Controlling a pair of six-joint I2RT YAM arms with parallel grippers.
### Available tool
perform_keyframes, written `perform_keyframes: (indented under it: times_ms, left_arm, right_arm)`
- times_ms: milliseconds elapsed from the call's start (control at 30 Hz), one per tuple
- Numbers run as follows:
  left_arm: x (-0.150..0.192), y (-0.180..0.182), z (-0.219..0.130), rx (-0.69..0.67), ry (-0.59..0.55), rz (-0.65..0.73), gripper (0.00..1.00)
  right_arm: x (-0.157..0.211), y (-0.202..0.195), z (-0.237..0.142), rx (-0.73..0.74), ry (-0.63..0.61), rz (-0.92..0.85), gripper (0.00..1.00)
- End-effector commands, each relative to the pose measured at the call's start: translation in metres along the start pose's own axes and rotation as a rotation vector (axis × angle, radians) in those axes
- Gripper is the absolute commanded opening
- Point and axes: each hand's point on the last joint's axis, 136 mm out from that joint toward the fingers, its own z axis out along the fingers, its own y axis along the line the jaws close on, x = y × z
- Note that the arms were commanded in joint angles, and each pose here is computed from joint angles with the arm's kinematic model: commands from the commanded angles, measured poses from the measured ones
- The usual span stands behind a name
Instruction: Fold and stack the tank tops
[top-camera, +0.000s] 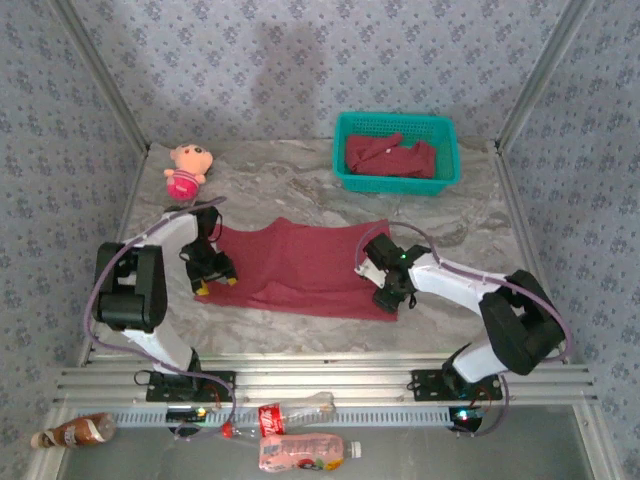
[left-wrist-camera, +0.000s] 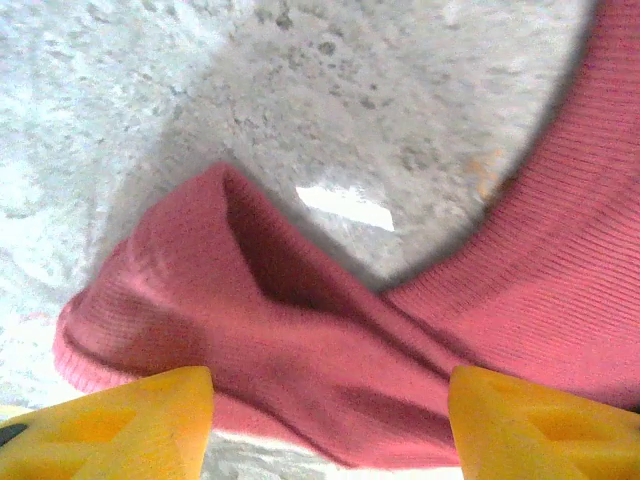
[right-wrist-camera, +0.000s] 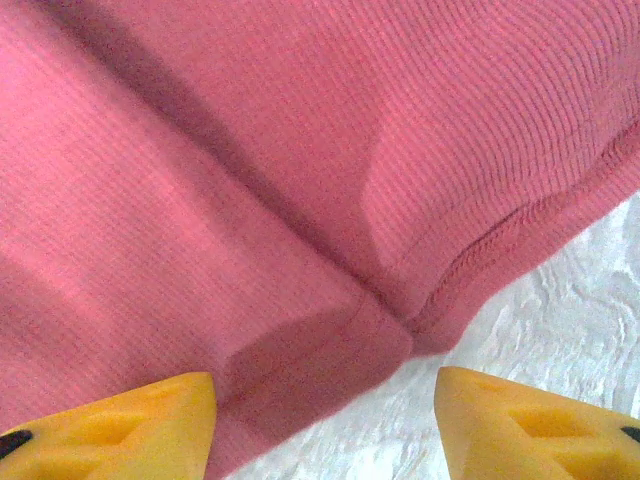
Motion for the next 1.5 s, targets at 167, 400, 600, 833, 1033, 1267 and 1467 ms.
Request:
perform_keyframes:
  times_ms: [167, 400, 600, 833, 1033, 1267, 1467]
  left_arm:
    - [-0.060, -0.079, -0.072, 0.151, -0.229, 0.162, 0.67]
    - [-0.121, -0.191, -0.065, 0.290, -0.271, 0.329, 0.67]
    - [-0.146, -0.223, -0.038, 0.318, -0.231, 0.363, 0.65]
    - [-0.151, -0.229, -0.016, 0.320, -0.192, 0.380, 0.57]
    - [-0.146, -0.232, -0.012, 0.347, -0.173, 0.379, 0.38]
    - [-0.143, -0.235, -0.009, 0.365, -0.159, 0.402, 0.19]
    - [-0.142, -0.228, -0.007, 0.348, -0.161, 0.405, 0.06]
  right_arm:
    - [-0.069, -0.052, -0.039, -0.046, -0.284, 0.140, 0.67]
    - [-0.096, -0.142, -0.015, -0.117, -0.373, 0.575, 0.67]
    - [-0.104, -0.168, 0.012, -0.131, -0.338, 0.713, 0.64]
    - [-0.122, -0.187, 0.027, -0.139, -0.324, 0.788, 0.62]
    - [-0.113, -0.167, 0.046, -0.198, -0.216, 0.831, 0.59]
    - [-0.117, -0.175, 0.054, -0.169, -0.221, 0.850, 0.49]
    - [-0.127, -0.179, 0.060, -0.175, -0.255, 0.851, 0.34]
